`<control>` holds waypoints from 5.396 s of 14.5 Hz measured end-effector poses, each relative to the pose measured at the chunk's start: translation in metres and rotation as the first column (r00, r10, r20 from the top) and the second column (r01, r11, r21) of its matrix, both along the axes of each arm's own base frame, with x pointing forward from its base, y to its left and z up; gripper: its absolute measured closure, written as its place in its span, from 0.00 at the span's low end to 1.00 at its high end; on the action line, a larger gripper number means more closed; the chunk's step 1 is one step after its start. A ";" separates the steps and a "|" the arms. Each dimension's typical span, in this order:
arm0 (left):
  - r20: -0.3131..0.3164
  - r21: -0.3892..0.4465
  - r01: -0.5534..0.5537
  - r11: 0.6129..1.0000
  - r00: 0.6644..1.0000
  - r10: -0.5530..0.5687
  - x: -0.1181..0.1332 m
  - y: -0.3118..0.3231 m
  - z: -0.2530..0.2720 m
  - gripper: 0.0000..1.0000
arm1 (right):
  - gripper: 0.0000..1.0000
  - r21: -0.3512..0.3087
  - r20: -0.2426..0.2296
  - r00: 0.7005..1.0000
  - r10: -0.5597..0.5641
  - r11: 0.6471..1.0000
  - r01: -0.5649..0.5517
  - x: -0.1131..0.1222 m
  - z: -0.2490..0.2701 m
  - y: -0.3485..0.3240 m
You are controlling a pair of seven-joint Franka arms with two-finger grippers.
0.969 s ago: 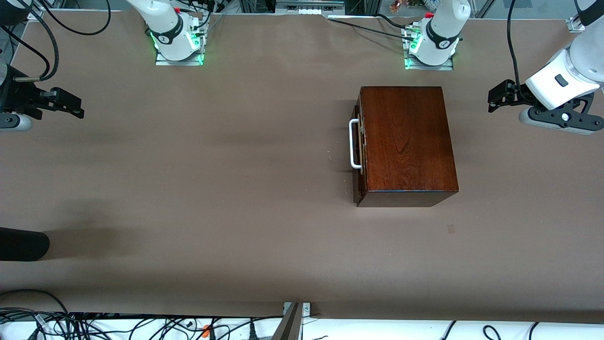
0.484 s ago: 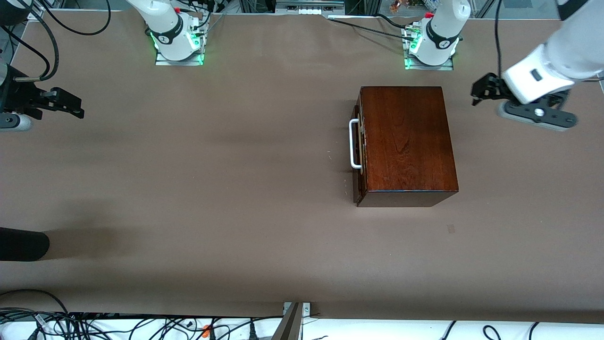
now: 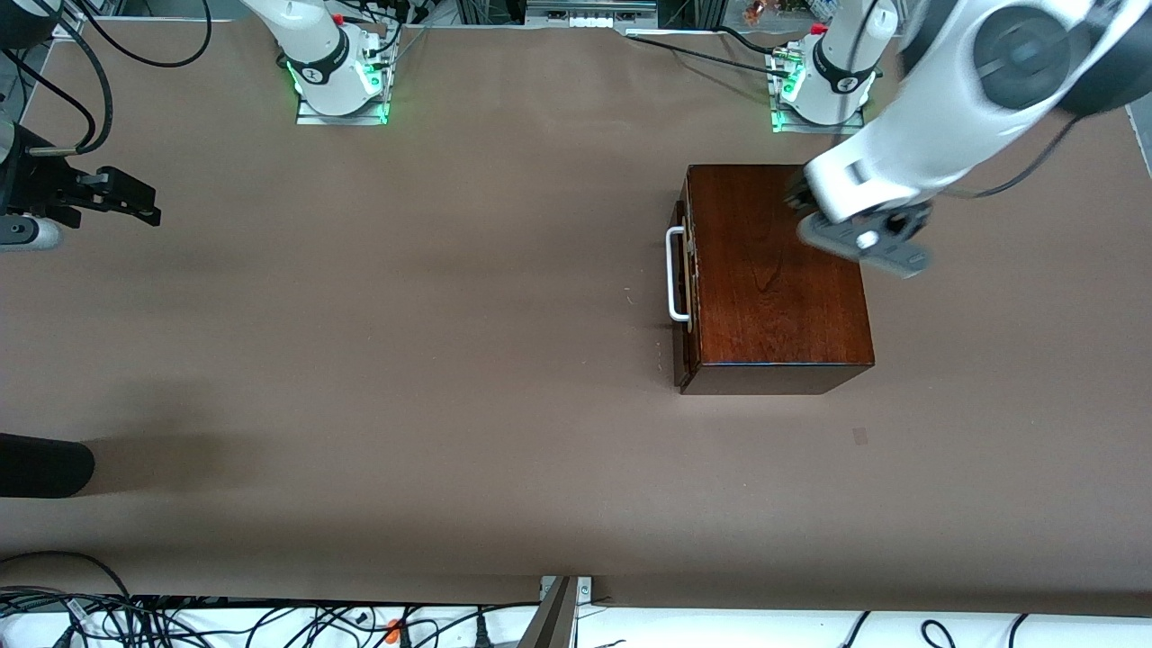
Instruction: Open drawer, take yellow block, close drawer
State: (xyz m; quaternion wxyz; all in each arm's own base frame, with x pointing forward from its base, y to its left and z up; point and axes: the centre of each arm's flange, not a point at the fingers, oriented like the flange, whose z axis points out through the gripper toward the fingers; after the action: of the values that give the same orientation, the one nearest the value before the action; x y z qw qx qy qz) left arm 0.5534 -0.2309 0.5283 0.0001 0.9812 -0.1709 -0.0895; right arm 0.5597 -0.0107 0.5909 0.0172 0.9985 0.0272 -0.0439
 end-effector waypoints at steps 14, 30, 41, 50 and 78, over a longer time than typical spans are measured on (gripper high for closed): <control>0.102 0.153 -0.095 0.984 0.992 0.080 -0.011 -0.179 -0.176 0.00 | 0.00 0.000 0.000 1.000 0.000 1.000 0.000 0.000 0.000 0.000; 0.150 0.254 -0.130 0.958 0.984 0.094 -0.033 -0.205 -0.230 0.00 | 0.00 0.000 0.000 1.000 0.000 1.000 0.000 0.000 0.000 0.000; 0.142 0.270 -0.161 0.949 0.982 0.126 -0.041 -0.212 -0.255 0.00 | 0.00 0.000 0.000 1.000 0.000 1.000 0.000 0.000 0.000 0.000; 0.177 0.239 -0.217 0.946 0.968 0.178 -0.043 -0.220 -0.254 0.00 | 0.00 0.000 0.000 1.000 0.000 1.000 0.000 0.000 0.000 0.000; 0.243 0.083 -0.295 0.952 0.932 0.268 -0.053 -0.278 -0.240 0.00 | 0.00 0.000 -0.004 1.000 0.001 1.000 -0.001 0.001 -0.002 0.000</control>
State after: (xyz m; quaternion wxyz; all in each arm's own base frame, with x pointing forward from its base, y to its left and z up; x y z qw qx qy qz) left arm 0.5007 -0.5089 0.2885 -0.0648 0.9975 -0.0217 0.0150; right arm 0.5609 -0.0103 0.5884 0.0171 0.9984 0.0277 -0.0461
